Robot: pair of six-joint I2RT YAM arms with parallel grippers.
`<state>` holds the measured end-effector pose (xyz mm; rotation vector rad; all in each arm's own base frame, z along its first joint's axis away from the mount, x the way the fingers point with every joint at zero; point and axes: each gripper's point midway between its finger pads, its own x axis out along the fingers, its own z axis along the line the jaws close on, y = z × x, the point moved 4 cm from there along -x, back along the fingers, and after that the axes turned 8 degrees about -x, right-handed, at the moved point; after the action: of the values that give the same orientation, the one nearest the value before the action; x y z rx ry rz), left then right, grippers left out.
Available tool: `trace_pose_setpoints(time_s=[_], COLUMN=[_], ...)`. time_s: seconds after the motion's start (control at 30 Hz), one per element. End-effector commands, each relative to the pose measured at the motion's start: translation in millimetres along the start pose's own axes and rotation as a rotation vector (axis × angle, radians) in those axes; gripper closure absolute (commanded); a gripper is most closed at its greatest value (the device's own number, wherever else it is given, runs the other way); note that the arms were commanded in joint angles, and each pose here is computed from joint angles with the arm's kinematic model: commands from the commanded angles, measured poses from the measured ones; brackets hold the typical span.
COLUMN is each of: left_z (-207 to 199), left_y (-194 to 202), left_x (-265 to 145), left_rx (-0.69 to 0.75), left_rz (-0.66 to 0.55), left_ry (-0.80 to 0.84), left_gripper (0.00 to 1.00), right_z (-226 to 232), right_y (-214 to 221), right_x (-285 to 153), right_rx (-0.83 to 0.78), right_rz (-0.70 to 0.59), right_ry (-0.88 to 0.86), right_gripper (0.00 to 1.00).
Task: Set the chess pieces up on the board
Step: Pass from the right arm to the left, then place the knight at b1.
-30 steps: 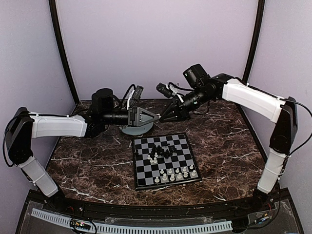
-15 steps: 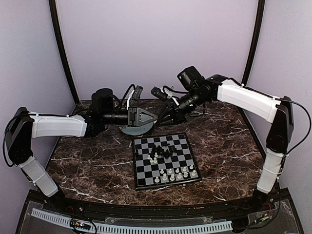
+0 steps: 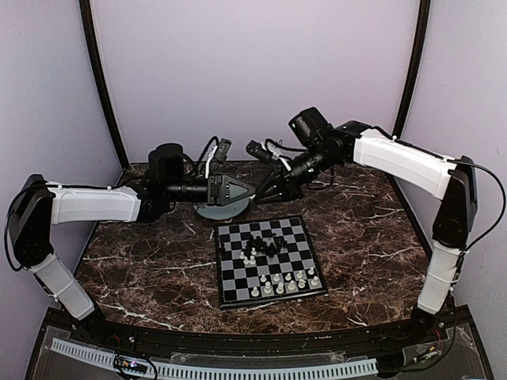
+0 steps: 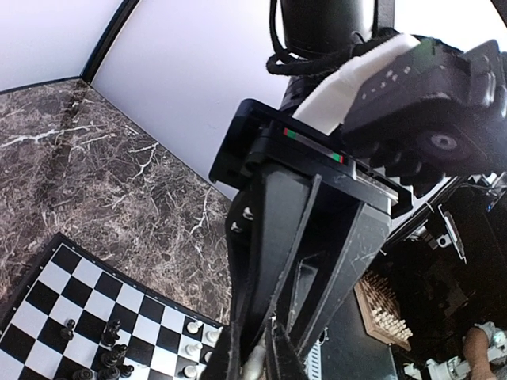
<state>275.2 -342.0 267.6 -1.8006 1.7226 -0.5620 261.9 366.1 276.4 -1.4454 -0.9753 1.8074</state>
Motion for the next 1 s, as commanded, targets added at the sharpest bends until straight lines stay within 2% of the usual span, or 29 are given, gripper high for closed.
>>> trace_pose_setpoints(time_s=[0.0,0.1,0.33,0.47,0.5,0.53,0.57,0.8,0.97], left_z=[-29.3,-29.6,-26.1,-25.6,-26.8,-29.2,-26.8,-21.5,-19.3], left_y=[-11.5,-12.3,-13.8,-14.1,-20.1,-15.0,-15.6,31.1,63.7], left_x=[-7.6,-8.5,-10.6,-9.7,-9.1,-6.1,-5.7,23.2,36.4], left_rx=[0.07,0.077,0.123,0.213,0.275,0.284,0.344,0.631,0.684], left_rz=[-0.017,-0.021,-0.017,0.008,-0.004,0.026,0.024,0.218,0.331], left_ry=[0.061,0.058,-0.023,-0.137,-0.177,-0.199,-0.248,-0.523,-0.565], left_gripper=[0.98,1.0,1.0,1.0,1.0,1.0,1.0,1.0,1.0], right_z=[-7.2,-8.9,-4.1,-5.0,-5.6,-6.0,-6.7,-19.7,-24.5], right_y=[-5.4,-3.9,9.2,31.0,36.9,42.2,49.7,105.7,141.4], right_x=[-4.0,-3.3,-19.9,-42.6,-48.0,-52.6,-56.5,-78.5,-77.6], right_rx=[-0.019,-0.019,-0.05,-0.027,-0.019,-0.015,-0.008,0.042,0.059], right_rz=[-0.014,-0.007,0.051,0.067,0.067,0.067,0.075,0.108,0.159], right_ry=[0.036,0.046,0.104,0.154,0.165,0.179,0.191,0.333,0.425], right_gripper=[0.81,0.79,0.58,0.55,0.54,0.54,0.54,0.53,0.53])
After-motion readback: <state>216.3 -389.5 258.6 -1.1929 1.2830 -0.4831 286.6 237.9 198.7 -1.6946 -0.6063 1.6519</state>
